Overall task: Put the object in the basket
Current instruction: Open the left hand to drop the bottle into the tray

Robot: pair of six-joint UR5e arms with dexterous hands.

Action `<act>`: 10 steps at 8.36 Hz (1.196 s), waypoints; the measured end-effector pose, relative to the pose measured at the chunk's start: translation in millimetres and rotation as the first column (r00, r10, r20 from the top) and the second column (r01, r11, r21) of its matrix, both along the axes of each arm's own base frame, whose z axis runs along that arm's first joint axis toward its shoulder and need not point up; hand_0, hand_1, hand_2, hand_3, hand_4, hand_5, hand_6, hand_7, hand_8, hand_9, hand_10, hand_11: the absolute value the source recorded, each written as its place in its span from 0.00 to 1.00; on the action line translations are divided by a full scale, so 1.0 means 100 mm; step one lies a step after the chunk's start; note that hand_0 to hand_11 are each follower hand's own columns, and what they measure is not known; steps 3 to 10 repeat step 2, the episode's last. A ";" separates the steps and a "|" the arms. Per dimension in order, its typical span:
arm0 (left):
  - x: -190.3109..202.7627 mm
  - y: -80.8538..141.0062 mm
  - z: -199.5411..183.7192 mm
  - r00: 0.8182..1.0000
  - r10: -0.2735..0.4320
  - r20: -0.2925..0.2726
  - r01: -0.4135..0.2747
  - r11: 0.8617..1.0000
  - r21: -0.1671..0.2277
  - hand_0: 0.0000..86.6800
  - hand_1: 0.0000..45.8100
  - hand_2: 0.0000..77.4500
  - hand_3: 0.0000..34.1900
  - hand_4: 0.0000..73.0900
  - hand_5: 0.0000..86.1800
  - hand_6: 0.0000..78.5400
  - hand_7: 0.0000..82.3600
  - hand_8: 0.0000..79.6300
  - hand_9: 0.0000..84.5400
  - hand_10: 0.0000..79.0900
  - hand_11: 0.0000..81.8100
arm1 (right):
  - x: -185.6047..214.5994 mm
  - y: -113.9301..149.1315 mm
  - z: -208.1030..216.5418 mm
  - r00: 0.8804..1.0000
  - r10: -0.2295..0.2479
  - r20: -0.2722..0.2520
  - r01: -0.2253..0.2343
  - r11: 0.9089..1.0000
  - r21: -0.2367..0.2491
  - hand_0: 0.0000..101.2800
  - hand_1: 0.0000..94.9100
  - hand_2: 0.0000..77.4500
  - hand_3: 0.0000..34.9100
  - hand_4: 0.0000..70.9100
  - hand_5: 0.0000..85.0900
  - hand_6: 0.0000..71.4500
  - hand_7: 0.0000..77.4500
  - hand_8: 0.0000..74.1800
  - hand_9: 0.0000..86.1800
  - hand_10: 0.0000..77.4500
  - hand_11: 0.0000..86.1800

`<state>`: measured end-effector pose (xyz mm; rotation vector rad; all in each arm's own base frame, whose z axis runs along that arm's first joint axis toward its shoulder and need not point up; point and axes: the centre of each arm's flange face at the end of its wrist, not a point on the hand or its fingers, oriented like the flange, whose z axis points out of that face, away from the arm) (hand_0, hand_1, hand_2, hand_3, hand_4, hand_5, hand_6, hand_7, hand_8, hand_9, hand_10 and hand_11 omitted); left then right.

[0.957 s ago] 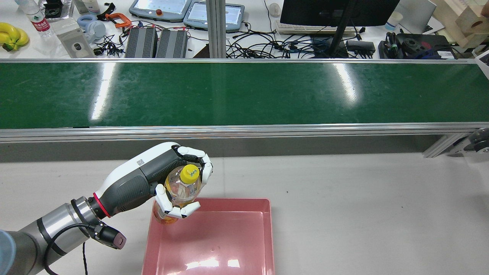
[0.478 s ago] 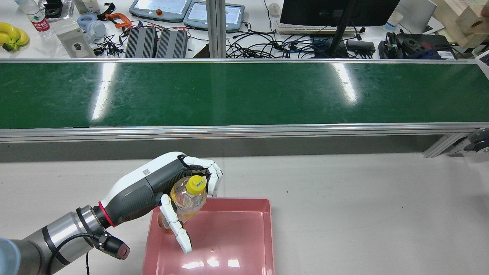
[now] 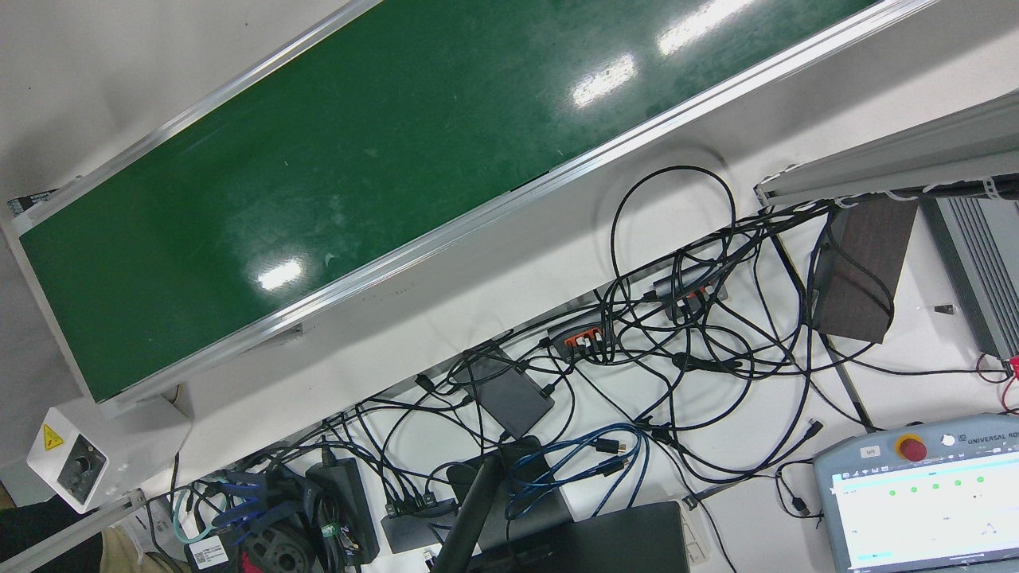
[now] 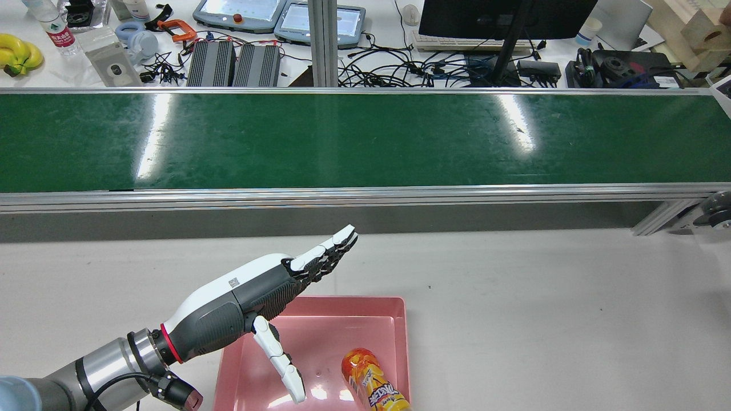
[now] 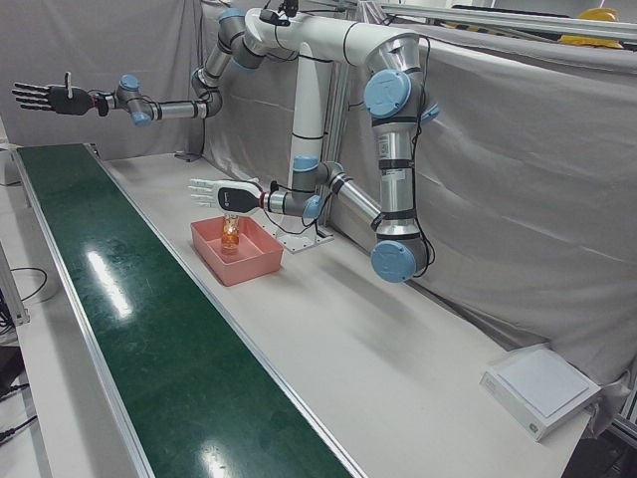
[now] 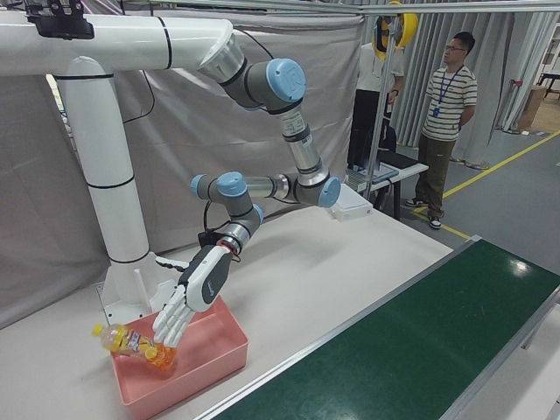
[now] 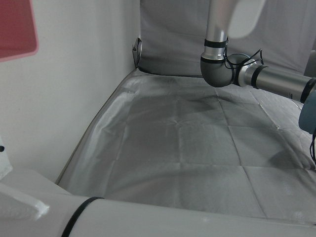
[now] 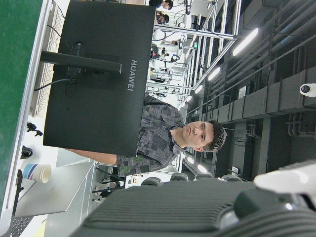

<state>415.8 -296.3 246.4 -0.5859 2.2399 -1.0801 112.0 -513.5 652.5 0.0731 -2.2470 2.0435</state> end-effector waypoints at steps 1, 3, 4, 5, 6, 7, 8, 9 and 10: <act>0.00 0.00 0.00 1.000 0.001 0.000 -0.001 1.000 0.000 0.87 0.31 0.00 0.00 0.01 0.01 0.00 0.03 0.00 0.01 0.01 0.03 | 0.00 0.00 0.00 1.000 0.000 0.000 0.000 1.000 0.000 0.00 0.00 0.01 0.00 0.00 0.00 0.00 0.01 0.00 0.00 0.00 0.00; 0.00 0.00 0.00 1.000 0.001 0.000 -0.001 1.000 -0.001 0.87 0.31 0.00 0.00 0.01 0.01 0.00 0.03 0.00 0.01 0.01 0.03 | 0.00 0.00 0.00 1.000 0.000 0.000 0.000 1.000 0.000 0.00 0.00 0.01 0.00 0.00 0.00 0.00 0.01 0.00 0.00 0.00 0.00; 0.00 0.00 0.00 1.000 0.001 0.000 -0.001 1.000 -0.001 0.87 0.31 0.00 0.00 0.01 0.01 0.00 0.03 0.00 0.01 0.01 0.03 | 0.00 0.00 0.00 1.000 0.000 0.000 0.000 1.000 0.000 0.00 0.00 0.01 0.00 0.00 0.00 0.00 0.01 0.00 0.00 0.00 0.00; 0.00 0.00 0.00 1.000 0.001 0.000 -0.001 1.000 -0.001 0.87 0.31 0.00 0.00 0.01 0.01 0.00 0.03 0.00 0.01 0.01 0.03 | 0.00 0.00 0.00 1.000 0.000 0.000 0.000 1.000 0.000 0.00 0.00 0.01 0.00 0.00 0.00 0.00 0.01 0.00 0.00 0.00 0.00; 0.00 0.00 0.00 1.000 0.001 0.000 -0.001 1.000 -0.001 0.87 0.31 0.00 0.00 0.01 0.01 0.00 0.03 0.00 0.01 0.01 0.03 | 0.00 0.00 0.00 1.000 0.000 0.000 0.000 1.000 0.000 0.00 0.00 0.01 0.00 0.00 0.00 0.00 0.01 0.00 0.00 0.00 0.00; 0.00 0.00 0.00 1.000 0.001 0.000 -0.001 1.000 -0.001 0.87 0.31 0.00 0.00 0.01 0.01 0.00 0.03 0.00 0.01 0.01 0.03 | 0.00 0.00 0.00 1.000 0.000 0.000 0.000 1.000 0.000 0.00 0.00 0.01 0.00 0.00 0.00 0.00 0.01 0.00 0.00 0.00 0.00; 0.00 0.00 0.00 1.000 0.001 0.000 -0.001 1.000 -0.001 0.87 0.31 0.00 0.00 0.01 0.01 0.00 0.03 0.00 0.01 0.01 0.03 | 0.00 0.00 0.00 1.000 0.000 0.000 0.000 1.000 0.000 0.00 0.00 0.01 0.00 0.00 0.00 0.00 0.01 0.00 0.00 0.00 0.00; 0.00 0.00 0.00 1.000 0.001 0.000 -0.001 1.000 -0.001 0.87 0.31 0.00 0.00 0.01 0.01 0.00 0.03 0.00 0.01 0.01 0.03 | 0.00 0.00 0.00 1.000 0.000 0.000 0.000 1.000 0.000 0.00 0.00 0.01 0.00 0.00 0.00 0.00 0.01 0.00 0.00 0.00 0.00; 0.00 0.00 0.00 1.000 0.001 0.000 -0.001 1.000 -0.001 0.87 0.31 0.00 0.00 0.01 0.01 0.00 0.03 0.00 0.01 0.01 0.03 | 0.00 0.00 0.00 1.000 0.000 0.000 0.000 1.000 0.000 0.00 0.00 0.01 0.00 0.00 0.00 0.00 0.01 0.00 0.00 0.00 0.00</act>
